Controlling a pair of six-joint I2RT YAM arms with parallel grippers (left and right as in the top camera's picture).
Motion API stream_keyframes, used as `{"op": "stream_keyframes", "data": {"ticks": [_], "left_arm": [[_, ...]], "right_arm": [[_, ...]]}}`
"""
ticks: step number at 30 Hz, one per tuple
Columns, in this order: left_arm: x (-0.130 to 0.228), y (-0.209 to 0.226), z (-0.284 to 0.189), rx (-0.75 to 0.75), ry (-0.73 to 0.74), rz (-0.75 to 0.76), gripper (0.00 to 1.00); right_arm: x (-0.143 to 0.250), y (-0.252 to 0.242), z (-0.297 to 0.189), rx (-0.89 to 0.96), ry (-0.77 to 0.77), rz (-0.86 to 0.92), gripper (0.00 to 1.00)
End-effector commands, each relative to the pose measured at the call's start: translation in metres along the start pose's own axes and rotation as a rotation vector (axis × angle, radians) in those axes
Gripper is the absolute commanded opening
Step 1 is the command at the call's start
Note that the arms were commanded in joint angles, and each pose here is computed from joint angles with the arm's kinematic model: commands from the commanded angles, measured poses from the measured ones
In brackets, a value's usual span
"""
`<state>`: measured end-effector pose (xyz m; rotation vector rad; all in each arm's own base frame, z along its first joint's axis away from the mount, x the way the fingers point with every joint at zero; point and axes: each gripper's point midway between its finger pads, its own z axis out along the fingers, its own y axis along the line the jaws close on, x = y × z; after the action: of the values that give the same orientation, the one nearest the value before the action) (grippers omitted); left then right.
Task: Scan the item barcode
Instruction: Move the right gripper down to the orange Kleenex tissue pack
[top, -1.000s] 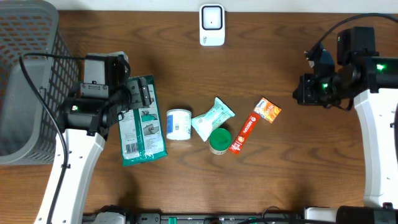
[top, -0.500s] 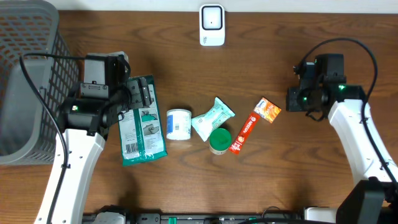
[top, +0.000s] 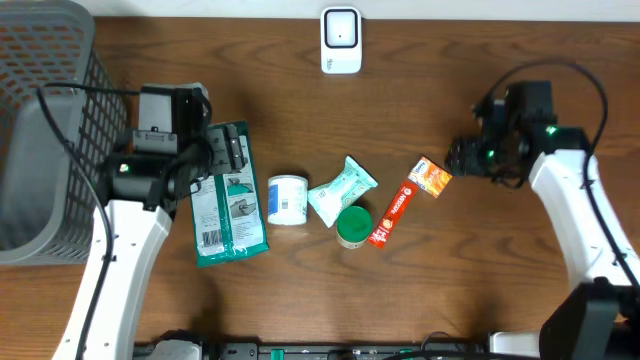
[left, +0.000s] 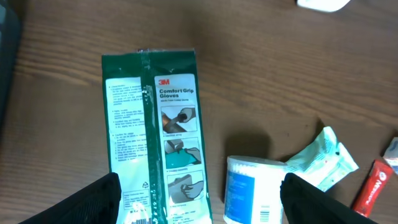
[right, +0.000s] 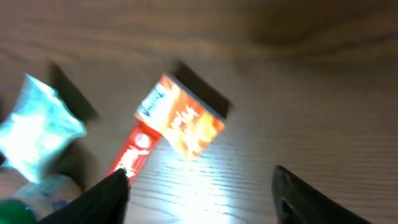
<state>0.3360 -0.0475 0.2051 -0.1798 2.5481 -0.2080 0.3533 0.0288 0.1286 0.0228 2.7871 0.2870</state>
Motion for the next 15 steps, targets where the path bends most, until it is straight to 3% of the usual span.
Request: {"op": "stream_keyframes", "data": {"ticks": [1,5,11,15], "left_arm": [[-0.002,0.000,0.008,-0.008,0.024,0.006,0.81],[-0.003,0.000,0.011,-0.011,0.023,0.006,0.81],[-0.002,0.000,0.011,-0.011,0.025,0.006,0.82],[-0.002,0.000,0.011,-0.012,0.026,0.006,0.82]], "right_arm": [[-0.009,0.024,-0.014,-0.106,-0.002,-0.078,0.83],[0.003,0.020,0.004,-0.145,0.088,-0.048,0.84],[0.012,-0.006,0.056,-0.138,0.198,-0.002,0.69],[0.009,-0.012,0.083,-0.141,0.208,-0.019,0.67]]}}
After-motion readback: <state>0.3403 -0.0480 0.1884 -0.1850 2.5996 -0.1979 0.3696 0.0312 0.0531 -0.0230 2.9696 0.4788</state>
